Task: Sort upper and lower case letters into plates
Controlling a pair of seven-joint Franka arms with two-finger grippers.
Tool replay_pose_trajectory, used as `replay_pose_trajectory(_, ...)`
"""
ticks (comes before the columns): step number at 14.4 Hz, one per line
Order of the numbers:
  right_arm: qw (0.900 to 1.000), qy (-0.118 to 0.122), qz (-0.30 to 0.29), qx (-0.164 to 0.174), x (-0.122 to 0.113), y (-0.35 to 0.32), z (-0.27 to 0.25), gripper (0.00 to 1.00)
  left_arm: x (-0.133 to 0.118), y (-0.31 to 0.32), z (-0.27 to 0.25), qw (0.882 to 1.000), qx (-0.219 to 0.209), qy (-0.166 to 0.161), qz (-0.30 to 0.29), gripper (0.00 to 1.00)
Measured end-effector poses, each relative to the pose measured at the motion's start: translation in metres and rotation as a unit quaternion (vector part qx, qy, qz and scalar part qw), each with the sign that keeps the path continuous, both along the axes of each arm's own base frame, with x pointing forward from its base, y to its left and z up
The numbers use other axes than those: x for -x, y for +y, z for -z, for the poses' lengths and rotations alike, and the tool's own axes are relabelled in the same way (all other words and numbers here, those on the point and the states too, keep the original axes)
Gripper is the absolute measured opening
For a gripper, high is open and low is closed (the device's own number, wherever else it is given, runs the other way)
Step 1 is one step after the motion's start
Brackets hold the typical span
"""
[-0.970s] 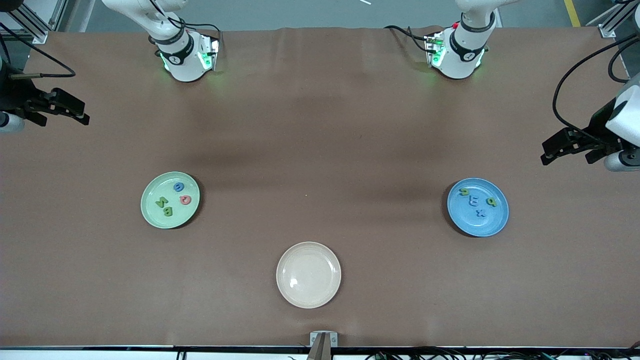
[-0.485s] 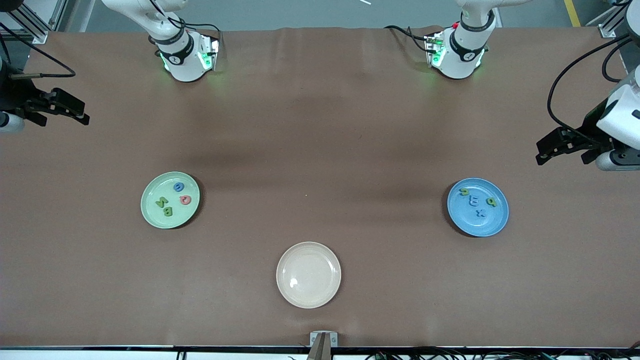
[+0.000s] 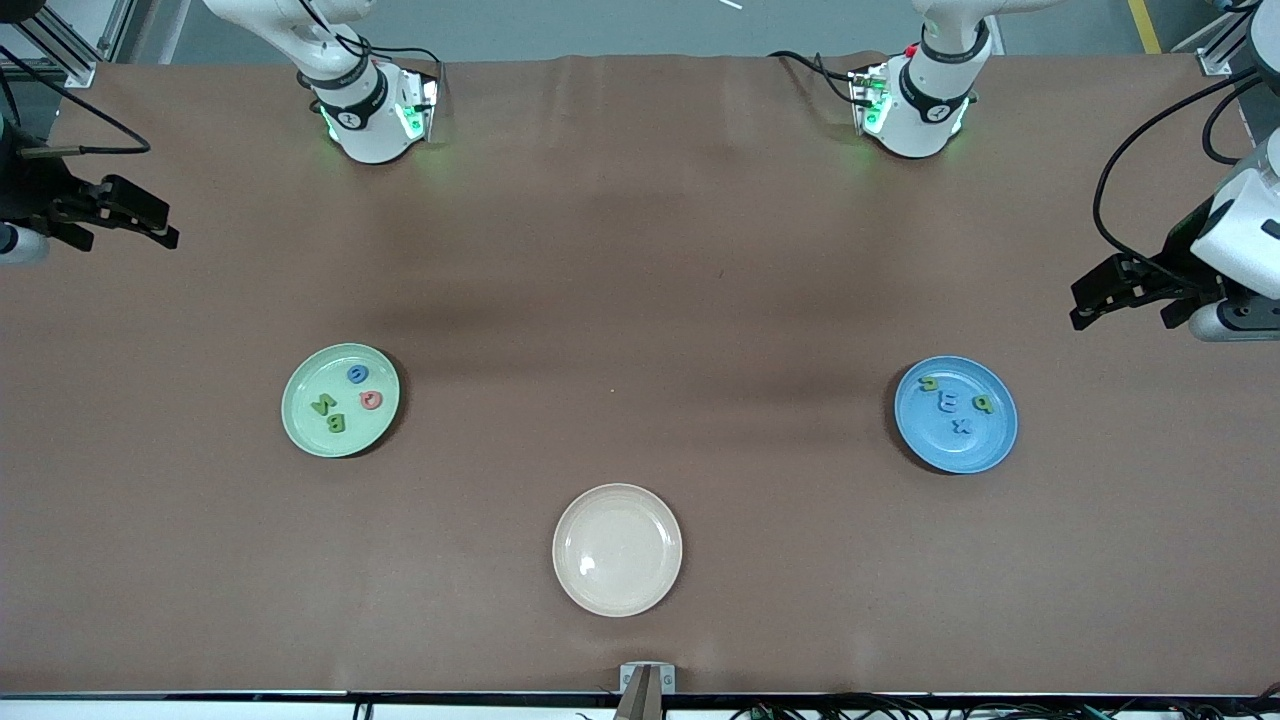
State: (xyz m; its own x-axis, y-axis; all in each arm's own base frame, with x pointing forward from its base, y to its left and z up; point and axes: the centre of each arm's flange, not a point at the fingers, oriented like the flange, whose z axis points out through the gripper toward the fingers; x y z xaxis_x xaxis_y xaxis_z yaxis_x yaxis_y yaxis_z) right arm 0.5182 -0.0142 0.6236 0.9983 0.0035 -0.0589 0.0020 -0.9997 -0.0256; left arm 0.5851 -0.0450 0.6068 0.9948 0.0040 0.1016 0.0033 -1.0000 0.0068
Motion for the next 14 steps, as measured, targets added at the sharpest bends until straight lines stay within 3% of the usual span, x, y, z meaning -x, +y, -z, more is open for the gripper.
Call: replay_pose_trajectory(14,1.000,0.001,0.005,0.000,-0.012,-0.005,0.004,1.00,0.000,-0.002,0.000,1.000,-0.002,0.000,0.001,1.00)
